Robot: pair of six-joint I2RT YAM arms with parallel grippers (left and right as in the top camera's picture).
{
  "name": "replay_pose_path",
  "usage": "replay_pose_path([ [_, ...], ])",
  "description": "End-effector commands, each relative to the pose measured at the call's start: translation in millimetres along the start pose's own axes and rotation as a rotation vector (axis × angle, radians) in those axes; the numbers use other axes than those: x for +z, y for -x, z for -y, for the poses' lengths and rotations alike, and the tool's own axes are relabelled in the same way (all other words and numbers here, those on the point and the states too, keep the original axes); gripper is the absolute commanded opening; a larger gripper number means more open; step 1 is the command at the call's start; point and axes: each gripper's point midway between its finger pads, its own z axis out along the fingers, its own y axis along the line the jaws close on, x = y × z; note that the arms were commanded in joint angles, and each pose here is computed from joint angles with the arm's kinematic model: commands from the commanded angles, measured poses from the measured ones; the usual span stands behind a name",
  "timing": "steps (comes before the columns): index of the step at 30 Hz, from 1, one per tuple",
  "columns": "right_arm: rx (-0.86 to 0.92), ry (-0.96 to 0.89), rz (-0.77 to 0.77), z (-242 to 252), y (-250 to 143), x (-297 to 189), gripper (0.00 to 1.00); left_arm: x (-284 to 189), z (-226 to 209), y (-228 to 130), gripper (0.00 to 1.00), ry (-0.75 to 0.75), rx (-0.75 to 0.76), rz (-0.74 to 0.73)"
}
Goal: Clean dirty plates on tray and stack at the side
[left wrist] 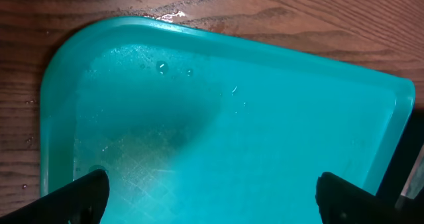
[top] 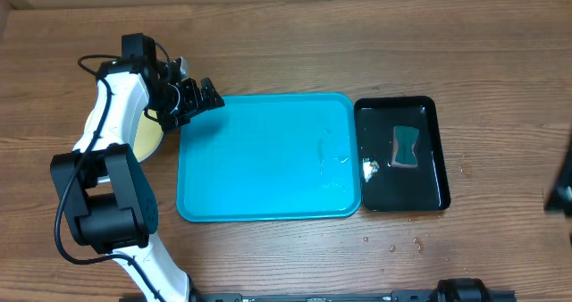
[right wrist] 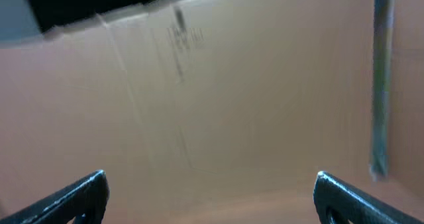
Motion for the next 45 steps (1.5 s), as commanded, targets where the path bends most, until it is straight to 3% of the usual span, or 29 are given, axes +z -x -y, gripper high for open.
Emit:
replay_pose_path([
  [1,-0.013,0.074,0.018,-5,-31,-4,1.0,2,3,-1,1.0,-0.015,0.015,-0.006],
  [8,-0.028,0.285,0.292,-16,-90,-15,1.0,2,3,-1,1.0,-0.015,0.015,-0.006],
  [15,0.05,0.327,0.354,-2,-163,6,1.0,2,3,-1,1.0,-0.015,0.015,-0.006],
  [26,0.065,0.278,0.166,20,-263,38,1.0,2,3,-1,1.0,-0.015,0.015,-0.006],
  [45,0.079,0.098,-0.092,62,-366,54,1.0,2,3,-1,1.0,-0.015,0.015,-0.006],
])
